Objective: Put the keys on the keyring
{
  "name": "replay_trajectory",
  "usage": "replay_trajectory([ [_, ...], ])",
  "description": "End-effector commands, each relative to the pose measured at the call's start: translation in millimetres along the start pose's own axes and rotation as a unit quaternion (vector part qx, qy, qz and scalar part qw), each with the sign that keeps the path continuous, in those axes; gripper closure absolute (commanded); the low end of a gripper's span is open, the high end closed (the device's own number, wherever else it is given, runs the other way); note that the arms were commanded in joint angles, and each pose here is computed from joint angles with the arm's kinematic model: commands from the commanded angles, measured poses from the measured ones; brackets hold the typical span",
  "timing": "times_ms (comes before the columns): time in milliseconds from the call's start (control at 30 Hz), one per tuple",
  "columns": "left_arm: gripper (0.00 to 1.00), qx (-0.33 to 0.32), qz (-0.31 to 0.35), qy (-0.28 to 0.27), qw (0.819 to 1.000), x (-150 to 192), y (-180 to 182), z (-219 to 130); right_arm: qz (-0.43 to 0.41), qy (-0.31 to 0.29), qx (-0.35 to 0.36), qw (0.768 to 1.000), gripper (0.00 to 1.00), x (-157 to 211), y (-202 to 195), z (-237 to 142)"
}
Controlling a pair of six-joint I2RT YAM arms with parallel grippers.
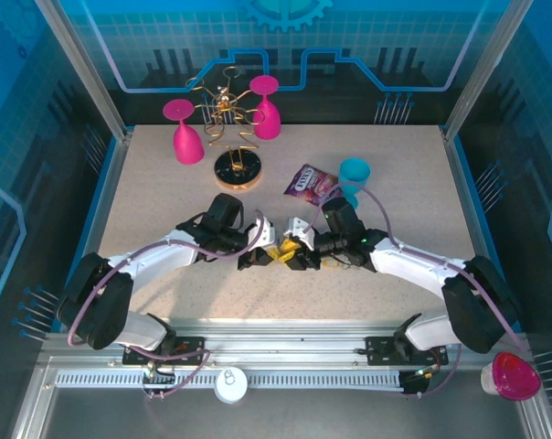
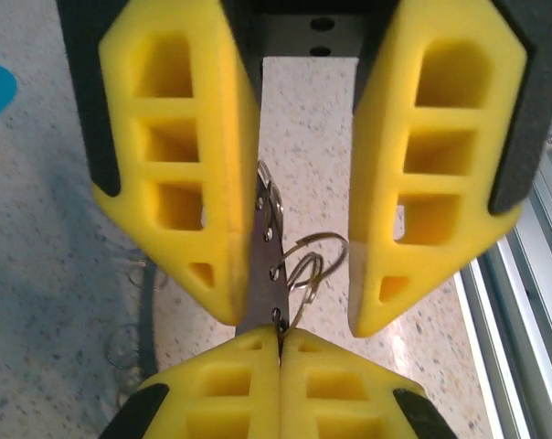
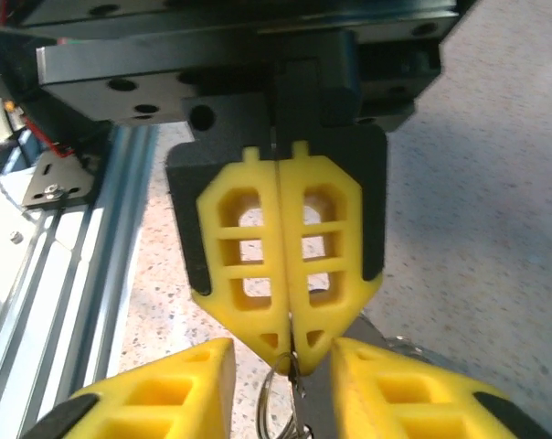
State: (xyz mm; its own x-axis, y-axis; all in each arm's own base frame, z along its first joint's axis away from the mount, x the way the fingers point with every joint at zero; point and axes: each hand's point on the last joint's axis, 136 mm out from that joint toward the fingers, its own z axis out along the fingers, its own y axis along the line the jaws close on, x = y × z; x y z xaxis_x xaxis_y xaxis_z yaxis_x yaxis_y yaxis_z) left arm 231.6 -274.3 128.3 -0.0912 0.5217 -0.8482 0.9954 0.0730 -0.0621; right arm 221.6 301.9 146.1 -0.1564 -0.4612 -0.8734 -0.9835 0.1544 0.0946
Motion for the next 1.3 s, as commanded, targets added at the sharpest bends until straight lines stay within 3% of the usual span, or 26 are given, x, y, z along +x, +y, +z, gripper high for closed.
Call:
replay_trajectory([
  [0,1.00,-0.002,-0.022,-0.006,1.000,-4,-5,7,0.007,0.015,0.077,0.997,0.61,-8,-13,-26],
  [167,1.00,-0.016,-0.025,0.018,0.999,5,-13,15,0.041,0.050,0.151,0.986,0.55,13,-13,-54],
  [300,1.00,-0.023,-0.027,0.025,0.999,6,-10,19,0.064,0.046,0.165,0.983,0.62,22,-2,-62],
  [467,1.00,-0.027,-0.027,0.023,0.999,5,-7,21,-0.003,0.073,0.137,0.988,0.65,36,20,-46],
  [667,1.00,-0.028,-0.024,0.031,0.999,8,-9,23,-0.030,0.095,0.166,0.981,0.65,40,3,-37],
  [767,1.00,-0.040,-0.026,0.036,0.998,9,-5,24,0.029,0.087,0.218,0.972,0.63,41,-13,-43],
  [833,1.00,-0.068,-0.045,0.036,0.996,8,7,24,0.129,0.070,0.271,0.951,0.62,47,-28,-52],
  [967,0.71,-0.124,-0.125,0.026,0.984,-8,31,18,0.272,0.065,0.294,0.914,0.66,68,-28,-56],
  [1033,0.57,-0.149,-0.194,0.013,0.970,-16,42,14,0.316,0.075,0.296,0.898,0.65,83,-21,-56],
  [1100,0.55,-0.179,-0.293,0.007,0.939,-14,52,10,0.356,0.086,0.310,0.877,0.67,96,-16,-62],
  [1167,0.55,-0.200,-0.406,0.016,0.892,-5,52,4,0.399,0.098,0.329,0.850,0.67,104,-11,-73],
  [1233,0.57,-0.202,-0.526,0.035,0.825,9,40,0,0.446,0.111,0.356,0.814,0.68,110,-6,-89],
  [1267,0.58,-0.196,-0.561,0.045,0.803,14,31,1,0.457,0.115,0.360,0.805,0.68,110,-3,-93],
])
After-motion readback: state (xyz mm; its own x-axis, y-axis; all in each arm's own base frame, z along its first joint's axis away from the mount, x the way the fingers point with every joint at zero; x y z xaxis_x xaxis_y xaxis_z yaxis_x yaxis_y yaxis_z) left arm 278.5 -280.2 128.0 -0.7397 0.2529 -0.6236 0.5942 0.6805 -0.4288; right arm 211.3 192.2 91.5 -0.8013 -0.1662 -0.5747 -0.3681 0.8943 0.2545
